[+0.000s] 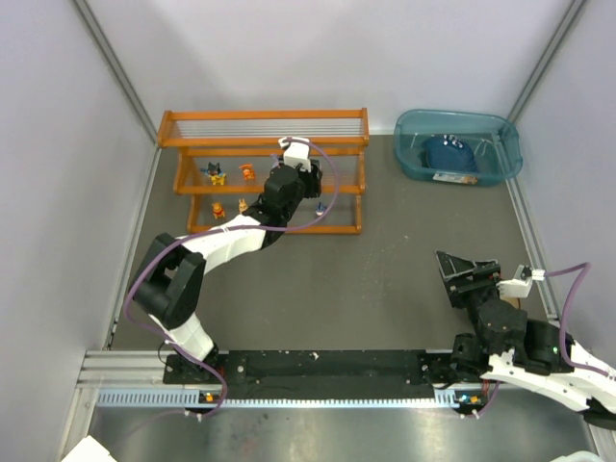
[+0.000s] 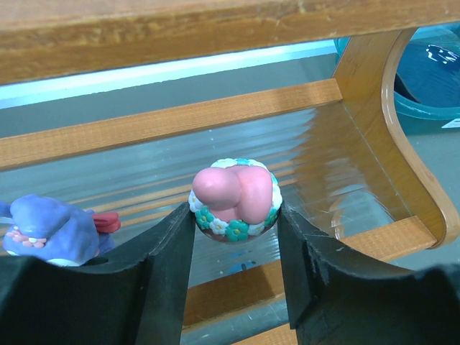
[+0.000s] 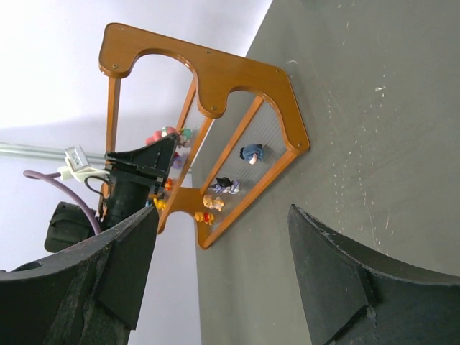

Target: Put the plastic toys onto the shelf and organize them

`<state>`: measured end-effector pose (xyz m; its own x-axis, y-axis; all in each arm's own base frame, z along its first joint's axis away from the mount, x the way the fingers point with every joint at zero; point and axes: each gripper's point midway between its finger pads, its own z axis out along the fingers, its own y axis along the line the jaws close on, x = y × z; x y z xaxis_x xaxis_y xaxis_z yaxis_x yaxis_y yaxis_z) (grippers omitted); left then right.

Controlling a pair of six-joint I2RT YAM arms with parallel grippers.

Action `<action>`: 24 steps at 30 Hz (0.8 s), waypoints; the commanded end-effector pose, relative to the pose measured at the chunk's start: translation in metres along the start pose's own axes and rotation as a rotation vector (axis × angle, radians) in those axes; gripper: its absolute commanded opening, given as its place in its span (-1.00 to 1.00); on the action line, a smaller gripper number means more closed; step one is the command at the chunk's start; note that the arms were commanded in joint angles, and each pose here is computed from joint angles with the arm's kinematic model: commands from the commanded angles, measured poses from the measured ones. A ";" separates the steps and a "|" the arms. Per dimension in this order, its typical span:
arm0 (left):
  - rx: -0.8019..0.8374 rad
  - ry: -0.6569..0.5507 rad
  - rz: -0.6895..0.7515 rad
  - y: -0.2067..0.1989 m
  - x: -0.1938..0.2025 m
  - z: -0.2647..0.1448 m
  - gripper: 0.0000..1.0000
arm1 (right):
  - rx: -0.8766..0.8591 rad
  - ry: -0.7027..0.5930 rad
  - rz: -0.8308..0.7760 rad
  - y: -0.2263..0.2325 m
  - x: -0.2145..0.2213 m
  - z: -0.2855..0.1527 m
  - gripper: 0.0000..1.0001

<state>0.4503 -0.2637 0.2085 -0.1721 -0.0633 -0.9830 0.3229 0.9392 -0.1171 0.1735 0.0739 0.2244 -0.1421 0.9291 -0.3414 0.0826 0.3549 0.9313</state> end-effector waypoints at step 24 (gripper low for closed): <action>0.042 -0.083 -0.022 -0.005 -0.038 -0.013 0.42 | -0.012 0.015 0.007 0.001 -0.002 -0.003 0.54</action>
<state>0.4485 -0.2645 0.2074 -0.1813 -0.0610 -0.9815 0.3300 0.9364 -0.1192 0.1730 0.0745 0.2234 -0.1480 0.9268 -0.3452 0.0834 0.3595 0.9294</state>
